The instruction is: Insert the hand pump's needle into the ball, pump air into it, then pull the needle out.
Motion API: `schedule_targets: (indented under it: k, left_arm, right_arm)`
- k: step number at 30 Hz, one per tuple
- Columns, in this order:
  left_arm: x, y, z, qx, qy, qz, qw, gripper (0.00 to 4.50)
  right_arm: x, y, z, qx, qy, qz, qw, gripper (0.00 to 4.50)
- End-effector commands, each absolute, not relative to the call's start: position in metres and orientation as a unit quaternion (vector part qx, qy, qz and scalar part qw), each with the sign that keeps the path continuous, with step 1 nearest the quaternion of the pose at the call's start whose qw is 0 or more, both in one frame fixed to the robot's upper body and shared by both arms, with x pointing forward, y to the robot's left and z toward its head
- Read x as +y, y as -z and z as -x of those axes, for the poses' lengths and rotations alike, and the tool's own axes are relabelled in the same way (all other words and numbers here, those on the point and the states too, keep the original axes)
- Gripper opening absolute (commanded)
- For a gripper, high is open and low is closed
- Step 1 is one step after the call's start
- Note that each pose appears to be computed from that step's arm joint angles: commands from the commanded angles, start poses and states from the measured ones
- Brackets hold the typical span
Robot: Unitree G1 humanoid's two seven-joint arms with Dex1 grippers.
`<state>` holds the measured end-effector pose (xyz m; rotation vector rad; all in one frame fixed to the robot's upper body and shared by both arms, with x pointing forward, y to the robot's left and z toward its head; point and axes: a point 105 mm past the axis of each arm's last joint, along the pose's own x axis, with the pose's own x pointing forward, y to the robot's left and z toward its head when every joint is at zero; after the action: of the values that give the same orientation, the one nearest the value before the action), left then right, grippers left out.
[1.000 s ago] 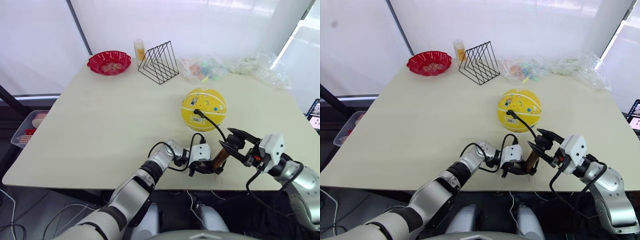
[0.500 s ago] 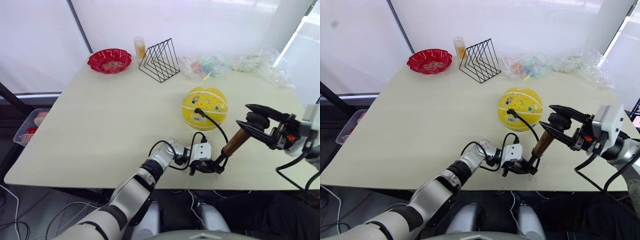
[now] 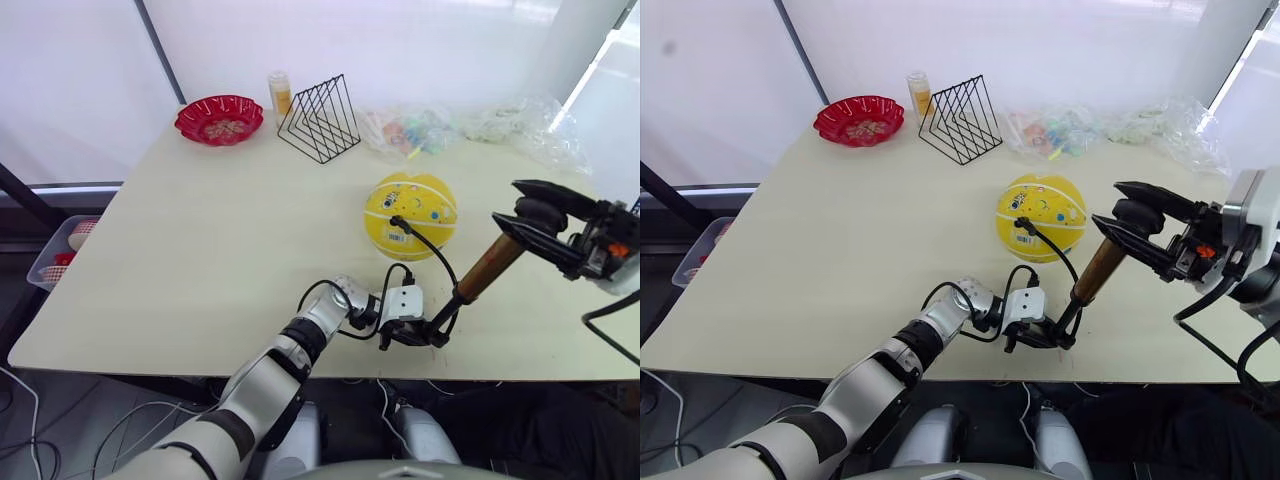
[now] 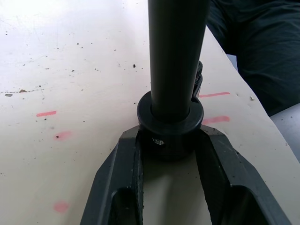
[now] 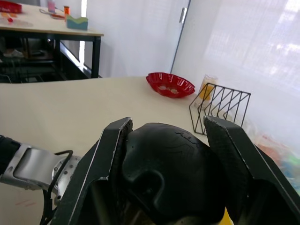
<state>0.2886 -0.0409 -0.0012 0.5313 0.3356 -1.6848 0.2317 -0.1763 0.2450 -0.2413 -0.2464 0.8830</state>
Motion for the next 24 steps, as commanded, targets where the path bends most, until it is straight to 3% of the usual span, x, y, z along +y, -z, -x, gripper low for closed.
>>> schedule_targets:
  k: [1, 16, 19, 24]
  left_arm:
    - [0.002, 0.052, -0.276, 0.270, 0.701, -0.247, 0.612, 1.10]
    - [0.003, 0.053, -0.276, 0.270, 0.699, -0.244, 0.615, 1.10]
    - [0.002, 0.053, -0.275, 0.270, 0.700, -0.243, 0.615, 1.10]
    - [0.002, 0.054, -0.274, 0.272, 0.700, -0.241, 0.615, 1.10]
  right_arm:
    - [-0.170, -0.196, -0.234, -0.063, -0.426, 0.114, 0.895, 1.94]
    - [-0.146, -0.089, -0.231, 0.002, -0.428, 0.074, 0.901, 1.94]
    - [-0.145, -0.084, -0.229, 0.004, -0.431, 0.082, 0.898, 1.94]
    - [-0.141, -0.120, -0.226, -0.050, -0.453, 0.095, 0.885, 1.94]
